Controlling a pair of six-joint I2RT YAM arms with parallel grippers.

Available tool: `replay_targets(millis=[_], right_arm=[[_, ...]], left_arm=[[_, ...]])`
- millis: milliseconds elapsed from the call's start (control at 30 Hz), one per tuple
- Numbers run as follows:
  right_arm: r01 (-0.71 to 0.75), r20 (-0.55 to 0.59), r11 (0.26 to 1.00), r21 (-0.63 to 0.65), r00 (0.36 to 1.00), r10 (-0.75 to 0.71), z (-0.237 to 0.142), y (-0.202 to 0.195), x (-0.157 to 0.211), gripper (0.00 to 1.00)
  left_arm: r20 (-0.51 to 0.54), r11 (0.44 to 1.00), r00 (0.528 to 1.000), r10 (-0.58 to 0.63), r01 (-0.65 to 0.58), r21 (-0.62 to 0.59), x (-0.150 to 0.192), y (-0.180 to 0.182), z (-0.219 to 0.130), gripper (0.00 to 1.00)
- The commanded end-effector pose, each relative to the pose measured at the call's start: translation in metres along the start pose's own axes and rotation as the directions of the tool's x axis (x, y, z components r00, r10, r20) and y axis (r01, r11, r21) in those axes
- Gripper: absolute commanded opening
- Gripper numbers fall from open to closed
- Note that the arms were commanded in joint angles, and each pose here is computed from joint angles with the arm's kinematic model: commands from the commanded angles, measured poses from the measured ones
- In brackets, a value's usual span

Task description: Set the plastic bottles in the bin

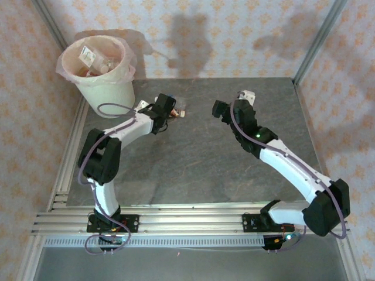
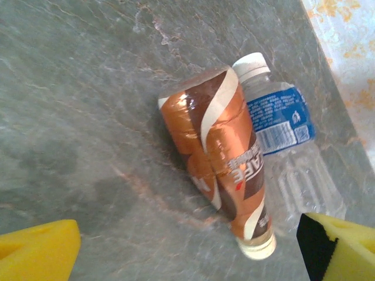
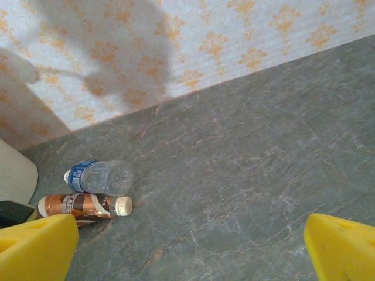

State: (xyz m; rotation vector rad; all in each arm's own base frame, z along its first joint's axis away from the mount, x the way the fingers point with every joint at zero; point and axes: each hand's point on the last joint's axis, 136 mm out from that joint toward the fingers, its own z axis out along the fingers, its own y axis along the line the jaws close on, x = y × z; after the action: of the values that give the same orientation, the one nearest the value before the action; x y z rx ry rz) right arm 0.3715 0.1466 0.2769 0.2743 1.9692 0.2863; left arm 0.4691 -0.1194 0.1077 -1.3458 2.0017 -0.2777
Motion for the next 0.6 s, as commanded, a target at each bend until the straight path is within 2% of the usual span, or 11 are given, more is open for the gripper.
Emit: replay_targets(millis=[0, 67, 233, 567], right_arm=[[0.017, 0.011, 0.998, 0.058, 1.0, -0.017, -0.011, -0.018, -0.002, 0.99], [0.012, 0.032, 0.998, 0.055, 0.999, -0.014, -0.023, -0.022, -0.008, 0.99], [0.025, 0.043, 0.995, 0.094, 0.999, -0.029, -0.032, -0.037, -0.007, 0.99], [0.008, 0.057, 0.995, 0.102, 0.998, -0.014, -0.034, -0.042, -0.007, 0.99]], left_arm=[[0.095, 0.994, 0.99, -0.105, 0.107, -0.018, -0.015, -0.003, 0.019, 0.96], [0.108, 0.993, 0.988, -0.107, 0.111, -0.032, -0.013, -0.004, 0.031, 0.96], [0.044, 0.995, 0.996, -0.084, 0.086, -0.053, 0.004, -0.018, 0.059, 0.93], [0.065, 0.99, 0.996, -0.062, 0.07, -0.124, 0.01, -0.002, 0.073, 0.87]])
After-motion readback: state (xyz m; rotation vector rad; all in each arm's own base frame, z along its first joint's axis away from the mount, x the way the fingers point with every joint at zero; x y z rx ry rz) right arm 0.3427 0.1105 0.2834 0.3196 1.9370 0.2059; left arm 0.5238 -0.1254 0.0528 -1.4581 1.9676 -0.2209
